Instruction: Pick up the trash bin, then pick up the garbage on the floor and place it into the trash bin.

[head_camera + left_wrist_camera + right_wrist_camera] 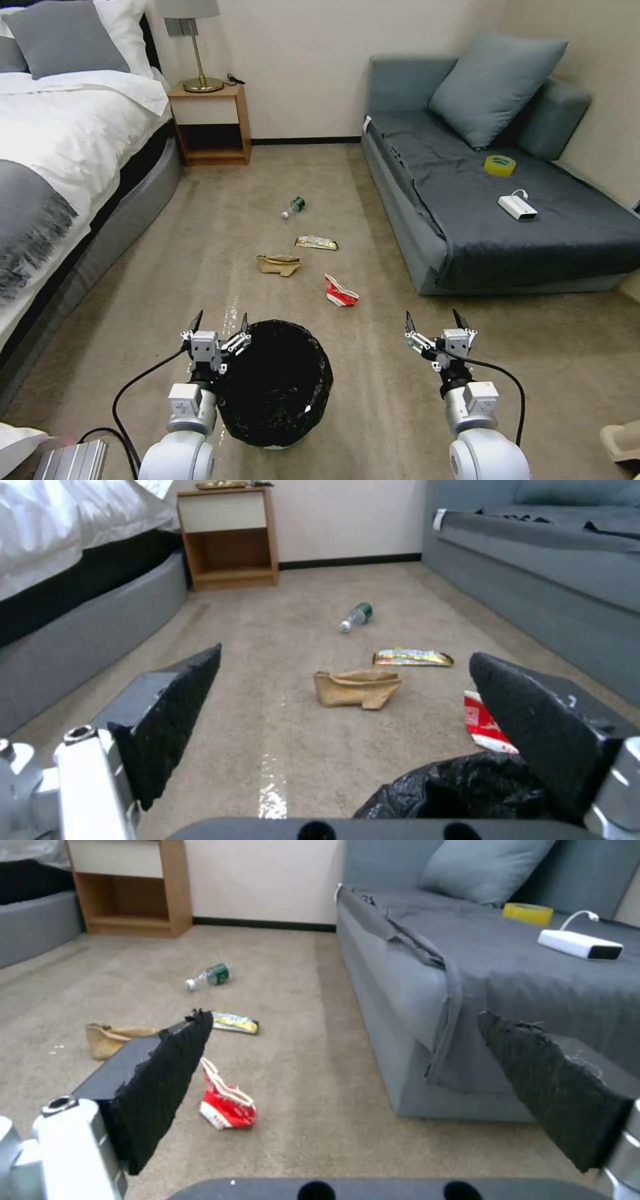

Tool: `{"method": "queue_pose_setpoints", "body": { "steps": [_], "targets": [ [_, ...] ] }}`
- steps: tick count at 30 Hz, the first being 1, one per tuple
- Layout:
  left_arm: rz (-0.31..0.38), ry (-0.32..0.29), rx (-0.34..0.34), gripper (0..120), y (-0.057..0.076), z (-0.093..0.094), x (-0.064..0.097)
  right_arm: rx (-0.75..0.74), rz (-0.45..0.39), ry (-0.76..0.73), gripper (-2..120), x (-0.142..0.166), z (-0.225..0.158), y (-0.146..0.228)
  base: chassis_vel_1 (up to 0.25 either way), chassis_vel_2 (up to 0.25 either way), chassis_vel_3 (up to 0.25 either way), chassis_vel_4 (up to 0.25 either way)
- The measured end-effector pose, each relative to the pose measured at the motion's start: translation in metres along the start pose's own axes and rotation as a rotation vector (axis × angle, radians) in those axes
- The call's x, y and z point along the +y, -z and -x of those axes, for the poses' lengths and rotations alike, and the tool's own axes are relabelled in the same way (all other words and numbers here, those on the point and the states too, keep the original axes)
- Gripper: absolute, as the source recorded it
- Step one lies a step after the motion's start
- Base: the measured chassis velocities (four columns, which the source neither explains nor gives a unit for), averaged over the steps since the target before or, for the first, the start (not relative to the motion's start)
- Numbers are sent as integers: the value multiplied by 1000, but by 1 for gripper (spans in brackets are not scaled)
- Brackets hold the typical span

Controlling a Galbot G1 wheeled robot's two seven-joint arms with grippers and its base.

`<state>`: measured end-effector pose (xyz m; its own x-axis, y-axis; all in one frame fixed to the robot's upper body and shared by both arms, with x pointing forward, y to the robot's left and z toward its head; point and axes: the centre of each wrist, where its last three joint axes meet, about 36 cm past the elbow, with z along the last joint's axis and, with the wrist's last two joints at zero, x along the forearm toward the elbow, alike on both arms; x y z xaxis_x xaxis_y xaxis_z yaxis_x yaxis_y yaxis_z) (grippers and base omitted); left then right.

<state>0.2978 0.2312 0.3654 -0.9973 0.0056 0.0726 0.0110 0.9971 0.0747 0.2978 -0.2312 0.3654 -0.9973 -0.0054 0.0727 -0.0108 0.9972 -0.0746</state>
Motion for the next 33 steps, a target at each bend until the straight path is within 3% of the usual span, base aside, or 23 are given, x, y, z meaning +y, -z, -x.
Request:
{"method": "queue_pose_setpoints", "body": {
  "steps": [23,26,30,33],
  "targets": [
    [-10,8,-4,100,1,-3,4,0,-2,-5,100,1,-1,-1,0,0,0,0],
    [-43,94,-79,100,25,-29,41,-24,-34,-64,100,18,-24,-3,0,0,0,0],
    [-77,96,-116,100,31,-34,47,-63,-66,-138,100,38,-51,-2,0,0,0,0],
    [-93,74,-155,100,38,-34,47,-106,-28,-117,100,42,-53,4,0,0,0,0]
  ]
}}
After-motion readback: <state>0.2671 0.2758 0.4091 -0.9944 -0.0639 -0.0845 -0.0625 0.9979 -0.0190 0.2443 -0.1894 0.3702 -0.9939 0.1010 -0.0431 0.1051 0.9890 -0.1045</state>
